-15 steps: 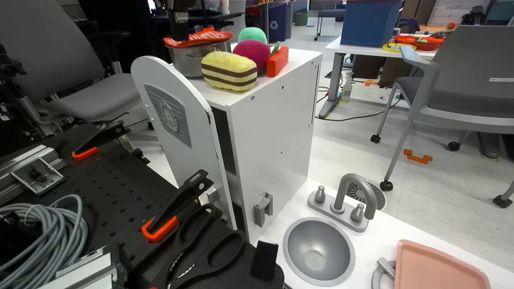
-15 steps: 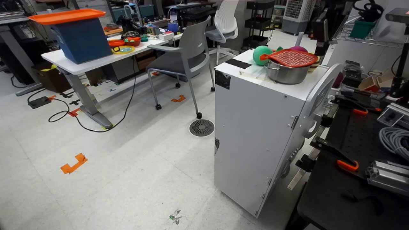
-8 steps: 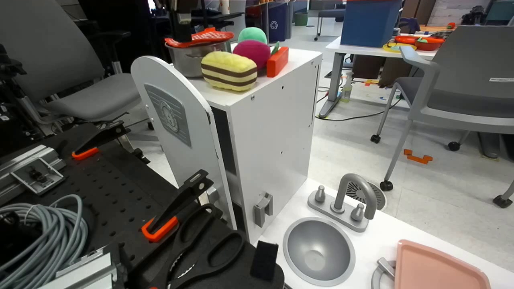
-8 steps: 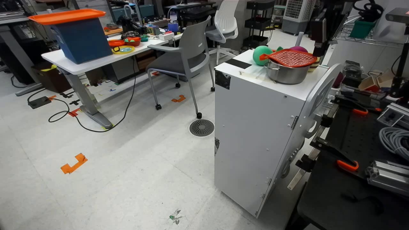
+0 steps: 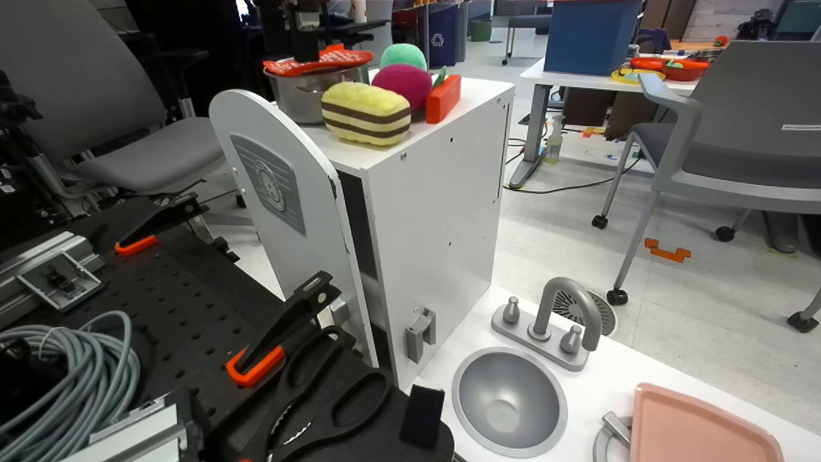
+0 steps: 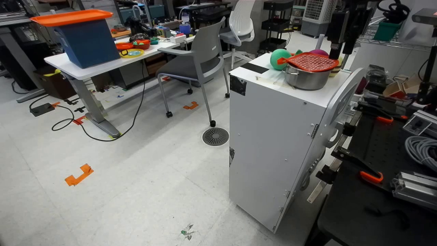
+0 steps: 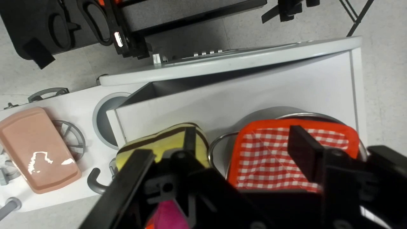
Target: Pick up the orange object from the pot and put it on the table
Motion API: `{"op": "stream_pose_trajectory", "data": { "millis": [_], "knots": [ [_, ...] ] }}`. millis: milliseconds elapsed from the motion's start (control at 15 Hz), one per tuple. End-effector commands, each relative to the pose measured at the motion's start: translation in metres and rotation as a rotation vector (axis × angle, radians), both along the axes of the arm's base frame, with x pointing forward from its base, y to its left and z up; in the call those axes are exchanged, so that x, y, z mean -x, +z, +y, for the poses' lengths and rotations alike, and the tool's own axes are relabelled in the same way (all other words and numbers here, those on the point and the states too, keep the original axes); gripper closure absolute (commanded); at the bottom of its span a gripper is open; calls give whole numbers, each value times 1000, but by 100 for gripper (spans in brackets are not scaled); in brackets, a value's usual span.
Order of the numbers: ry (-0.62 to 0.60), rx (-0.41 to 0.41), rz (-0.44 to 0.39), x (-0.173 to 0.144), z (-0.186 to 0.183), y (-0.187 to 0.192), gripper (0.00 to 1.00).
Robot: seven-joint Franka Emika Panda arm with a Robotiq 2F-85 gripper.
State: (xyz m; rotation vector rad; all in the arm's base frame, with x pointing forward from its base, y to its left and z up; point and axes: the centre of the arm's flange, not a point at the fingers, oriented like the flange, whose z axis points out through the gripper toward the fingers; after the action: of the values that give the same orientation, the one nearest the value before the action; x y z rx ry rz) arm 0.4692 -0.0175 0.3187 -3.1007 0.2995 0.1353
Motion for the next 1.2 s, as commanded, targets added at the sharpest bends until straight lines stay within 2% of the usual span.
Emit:
{"op": "stream_pose_trajectory", "data": {
  "millis": [0,867,933,1067,1133],
  "knots": [
    [-12,-9,17,-5,-1,4,0],
    [-17,-6,46,-9,-1,-9,0],
    [-18,-6,46,-10,-2,-9,2],
    [-18,-7,45,-11,-2,-8,27],
    [-17,-9,44,-11,-2,-8,29]
  ]
}}
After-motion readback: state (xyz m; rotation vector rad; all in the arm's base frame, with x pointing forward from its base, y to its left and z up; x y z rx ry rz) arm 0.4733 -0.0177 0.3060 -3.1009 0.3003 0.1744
